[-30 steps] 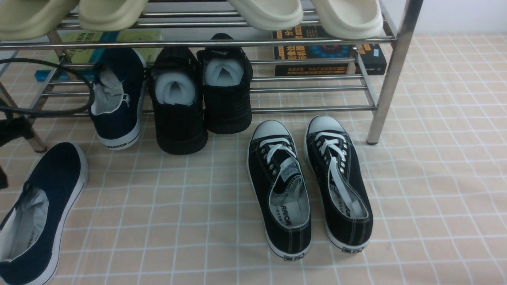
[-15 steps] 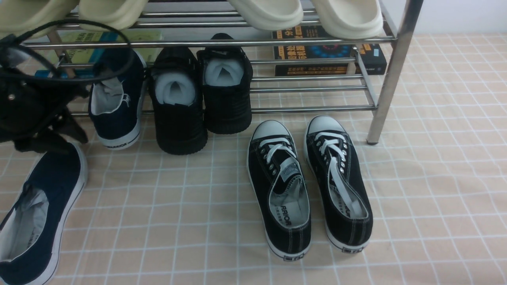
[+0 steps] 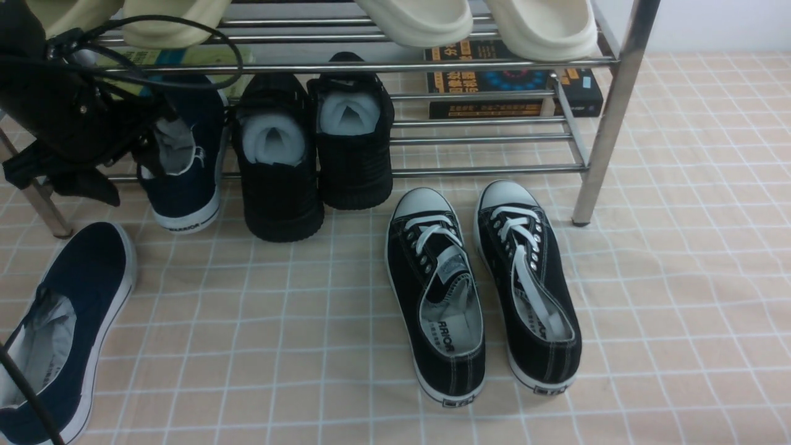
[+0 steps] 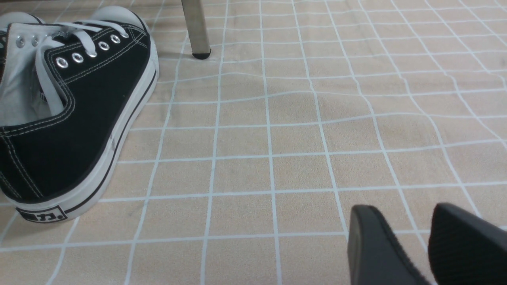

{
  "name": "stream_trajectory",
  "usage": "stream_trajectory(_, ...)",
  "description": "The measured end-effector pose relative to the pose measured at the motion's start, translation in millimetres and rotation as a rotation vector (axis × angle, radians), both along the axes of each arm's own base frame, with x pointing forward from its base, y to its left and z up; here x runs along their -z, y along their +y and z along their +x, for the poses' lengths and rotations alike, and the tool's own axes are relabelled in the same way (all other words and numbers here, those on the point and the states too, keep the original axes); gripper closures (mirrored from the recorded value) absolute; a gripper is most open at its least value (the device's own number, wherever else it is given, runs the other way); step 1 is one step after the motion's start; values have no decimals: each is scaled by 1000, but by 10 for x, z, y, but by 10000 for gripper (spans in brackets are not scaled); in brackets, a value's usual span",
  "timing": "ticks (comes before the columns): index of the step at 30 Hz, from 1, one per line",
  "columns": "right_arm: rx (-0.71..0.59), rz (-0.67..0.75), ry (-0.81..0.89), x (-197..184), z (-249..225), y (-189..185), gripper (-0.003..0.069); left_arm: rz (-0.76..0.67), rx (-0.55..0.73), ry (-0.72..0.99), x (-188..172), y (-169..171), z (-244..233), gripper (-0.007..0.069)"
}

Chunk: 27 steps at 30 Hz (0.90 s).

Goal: Take the shoes off the shelf from the light coffee tablecloth by hand.
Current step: 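Grasp the leftmost shoe on the bottom shelf of the shoe rack with the left gripper, then set the held shoe down on the floor in front of the rack with the left gripper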

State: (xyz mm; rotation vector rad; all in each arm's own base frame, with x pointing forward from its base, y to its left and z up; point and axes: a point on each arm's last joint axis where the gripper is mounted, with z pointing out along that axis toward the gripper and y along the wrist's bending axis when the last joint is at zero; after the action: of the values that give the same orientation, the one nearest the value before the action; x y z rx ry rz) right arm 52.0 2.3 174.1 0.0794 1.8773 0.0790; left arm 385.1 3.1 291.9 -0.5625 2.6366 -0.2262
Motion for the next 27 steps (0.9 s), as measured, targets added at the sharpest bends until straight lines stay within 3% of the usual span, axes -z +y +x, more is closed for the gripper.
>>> stream_trajectory(10,0,0,0,0,0,0,421,53,-9,-110,39,48,155,197)
stream_trajectory(17,0,0,0,0,0,0,421,52,-9,-67,311,52,285,234)
stream_trajectory(20,0,0,0,0,0,0,421,52,-9,-40,456,54,338,318)
stream_trajectory(24,0,0,0,0,0,0,421,37,-12,-40,448,43,334,545)
stream_trajectory(27,0,0,0,0,0,0,421,39,10,-13,339,34,239,598)
